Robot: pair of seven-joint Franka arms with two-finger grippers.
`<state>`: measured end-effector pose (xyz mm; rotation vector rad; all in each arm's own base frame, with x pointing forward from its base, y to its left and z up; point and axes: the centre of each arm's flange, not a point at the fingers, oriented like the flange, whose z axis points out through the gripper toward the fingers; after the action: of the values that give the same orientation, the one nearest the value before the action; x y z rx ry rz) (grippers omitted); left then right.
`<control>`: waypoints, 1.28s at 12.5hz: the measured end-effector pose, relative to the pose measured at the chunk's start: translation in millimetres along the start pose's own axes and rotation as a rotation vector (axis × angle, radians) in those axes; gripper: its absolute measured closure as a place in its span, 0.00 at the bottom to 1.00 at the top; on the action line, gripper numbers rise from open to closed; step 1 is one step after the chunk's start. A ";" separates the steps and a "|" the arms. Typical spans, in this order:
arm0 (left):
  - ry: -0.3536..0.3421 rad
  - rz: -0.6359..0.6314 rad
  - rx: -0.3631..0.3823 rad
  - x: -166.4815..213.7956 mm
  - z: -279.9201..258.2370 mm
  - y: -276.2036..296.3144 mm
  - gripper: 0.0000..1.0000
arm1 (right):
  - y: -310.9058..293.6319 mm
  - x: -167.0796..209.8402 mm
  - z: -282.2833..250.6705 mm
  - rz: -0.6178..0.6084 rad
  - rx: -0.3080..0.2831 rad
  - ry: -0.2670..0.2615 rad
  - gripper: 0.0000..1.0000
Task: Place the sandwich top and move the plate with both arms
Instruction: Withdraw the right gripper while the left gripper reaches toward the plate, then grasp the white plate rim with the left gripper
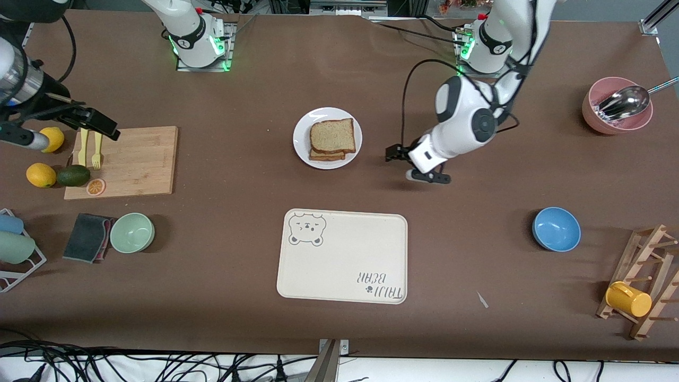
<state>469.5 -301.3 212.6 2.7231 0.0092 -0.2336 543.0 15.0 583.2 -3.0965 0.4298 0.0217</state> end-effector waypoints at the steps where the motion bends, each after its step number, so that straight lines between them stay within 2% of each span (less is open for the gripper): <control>1: -0.018 -0.021 -0.015 -9.0 19.4 8.3 0.00 | 5.8 2.4 -6.8 -0.011 0.005 0.013 0.00; 4: -0.054 -0.064 -0.094 -27.0 46.8 23.3 0.01 | 9.2 6.3 -11.6 -0.110 0.007 0.023 0.00; 6: -0.061 -0.061 -0.142 -32.7 55.4 25.1 0.03 | 8.6 5.8 -11.0 -0.130 0.004 0.016 0.00; 8: -0.071 -0.046 -0.149 -35.9 63.1 24.1 0.16 | 7.4 6.2 -13.0 -0.133 0.005 0.019 0.00; 9: -0.076 -0.042 -0.146 -37.1 66.5 23.3 0.16 | 6.4 6.2 -13.2 -0.134 0.005 0.019 0.00; 10: -0.081 -0.039 -0.143 -38.8 69.3 23.9 0.23 | 5.6 6.6 -12.5 -0.136 0.004 0.018 0.00; 11: -0.085 -0.034 -0.141 -40.8 71.2 25.6 0.37 | 4.7 7.6 -11.1 -0.137 0.004 0.016 0.00; 12: -0.088 -0.030 -0.140 -42.7 72.6 27.4 0.41 | 3.7 8.6 -9.5 -0.138 0.003 0.013 0.00; 16: -0.099 -0.042 -0.153 -47.5 75.9 30.9 0.41 | 1.3 9.3 -7.7 -0.142 0.001 0.008 0.00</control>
<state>411.6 -358.4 164.0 2.5585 0.0534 -0.3649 551.8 11.1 590.7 -3.1180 0.2091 0.0076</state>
